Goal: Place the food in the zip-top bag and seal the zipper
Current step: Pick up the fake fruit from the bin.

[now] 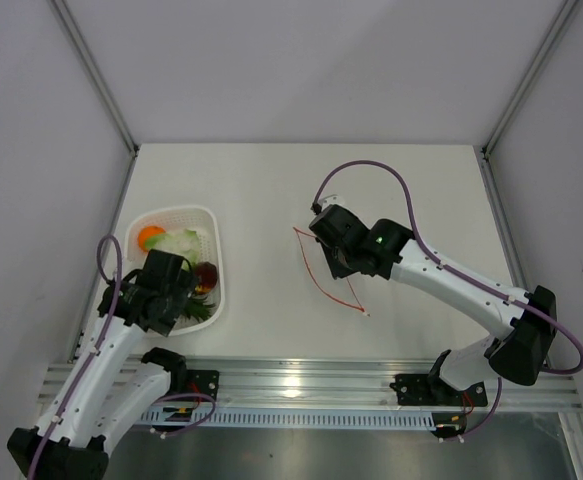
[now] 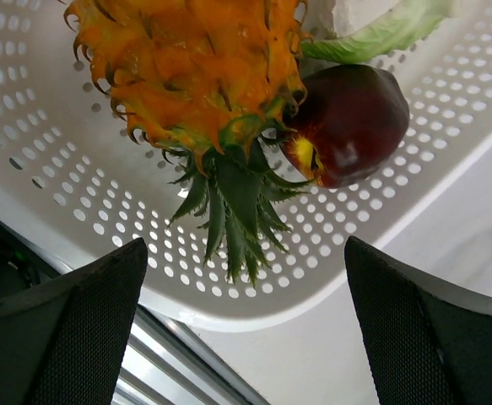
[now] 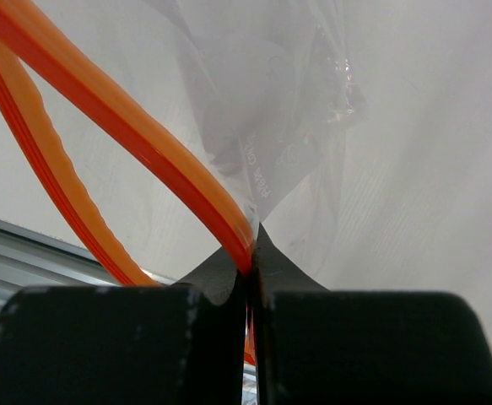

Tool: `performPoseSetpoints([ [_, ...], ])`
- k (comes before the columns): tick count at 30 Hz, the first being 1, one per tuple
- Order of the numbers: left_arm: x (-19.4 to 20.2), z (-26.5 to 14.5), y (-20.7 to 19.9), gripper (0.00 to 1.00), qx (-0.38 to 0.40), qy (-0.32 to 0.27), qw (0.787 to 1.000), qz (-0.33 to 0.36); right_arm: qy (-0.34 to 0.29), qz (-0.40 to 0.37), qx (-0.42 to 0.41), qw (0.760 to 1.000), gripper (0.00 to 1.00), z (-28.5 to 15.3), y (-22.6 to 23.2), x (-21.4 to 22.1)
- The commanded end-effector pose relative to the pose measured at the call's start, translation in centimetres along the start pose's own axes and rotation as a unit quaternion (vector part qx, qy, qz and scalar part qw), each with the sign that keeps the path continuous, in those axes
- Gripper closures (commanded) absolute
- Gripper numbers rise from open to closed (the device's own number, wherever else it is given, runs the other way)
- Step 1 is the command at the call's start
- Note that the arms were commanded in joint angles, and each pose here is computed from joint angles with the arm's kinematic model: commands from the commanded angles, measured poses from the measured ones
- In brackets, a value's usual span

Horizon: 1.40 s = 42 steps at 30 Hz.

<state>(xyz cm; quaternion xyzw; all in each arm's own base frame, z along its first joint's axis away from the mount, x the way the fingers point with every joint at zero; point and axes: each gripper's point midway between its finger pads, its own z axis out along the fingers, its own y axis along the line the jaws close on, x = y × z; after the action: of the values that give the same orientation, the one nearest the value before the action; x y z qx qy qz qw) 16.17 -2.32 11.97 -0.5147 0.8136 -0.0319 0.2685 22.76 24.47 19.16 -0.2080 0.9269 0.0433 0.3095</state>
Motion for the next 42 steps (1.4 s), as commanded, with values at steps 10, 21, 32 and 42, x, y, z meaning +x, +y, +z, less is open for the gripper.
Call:
performPoseSetpoints([
  [10,0.2,3.6,0.4,0.07,-0.058,0.001,0.995,-0.081,-0.005,-0.008,0.009,1.0,1.0,0.1,-0.3,0.0],
  [21,1.4,5.7,1.6,0.11,-0.118,0.013,0.988,-0.095,-0.004,-0.006,0.006,1.0,1.0,0.2,-0.1,-0.1],
  [32,2.1,7.3,2.0,0.45,-0.12,0.015,0.988,-0.092,-0.006,-0.003,0.007,1.0,1.0,0.3,-0.1,-0.1],
  [42,1.3,5.9,0.7,0.99,-0.082,0.015,0.995,-0.059,-0.006,-0.002,0.008,1.0,1.0,0.3,-0.1,-0.1],
])
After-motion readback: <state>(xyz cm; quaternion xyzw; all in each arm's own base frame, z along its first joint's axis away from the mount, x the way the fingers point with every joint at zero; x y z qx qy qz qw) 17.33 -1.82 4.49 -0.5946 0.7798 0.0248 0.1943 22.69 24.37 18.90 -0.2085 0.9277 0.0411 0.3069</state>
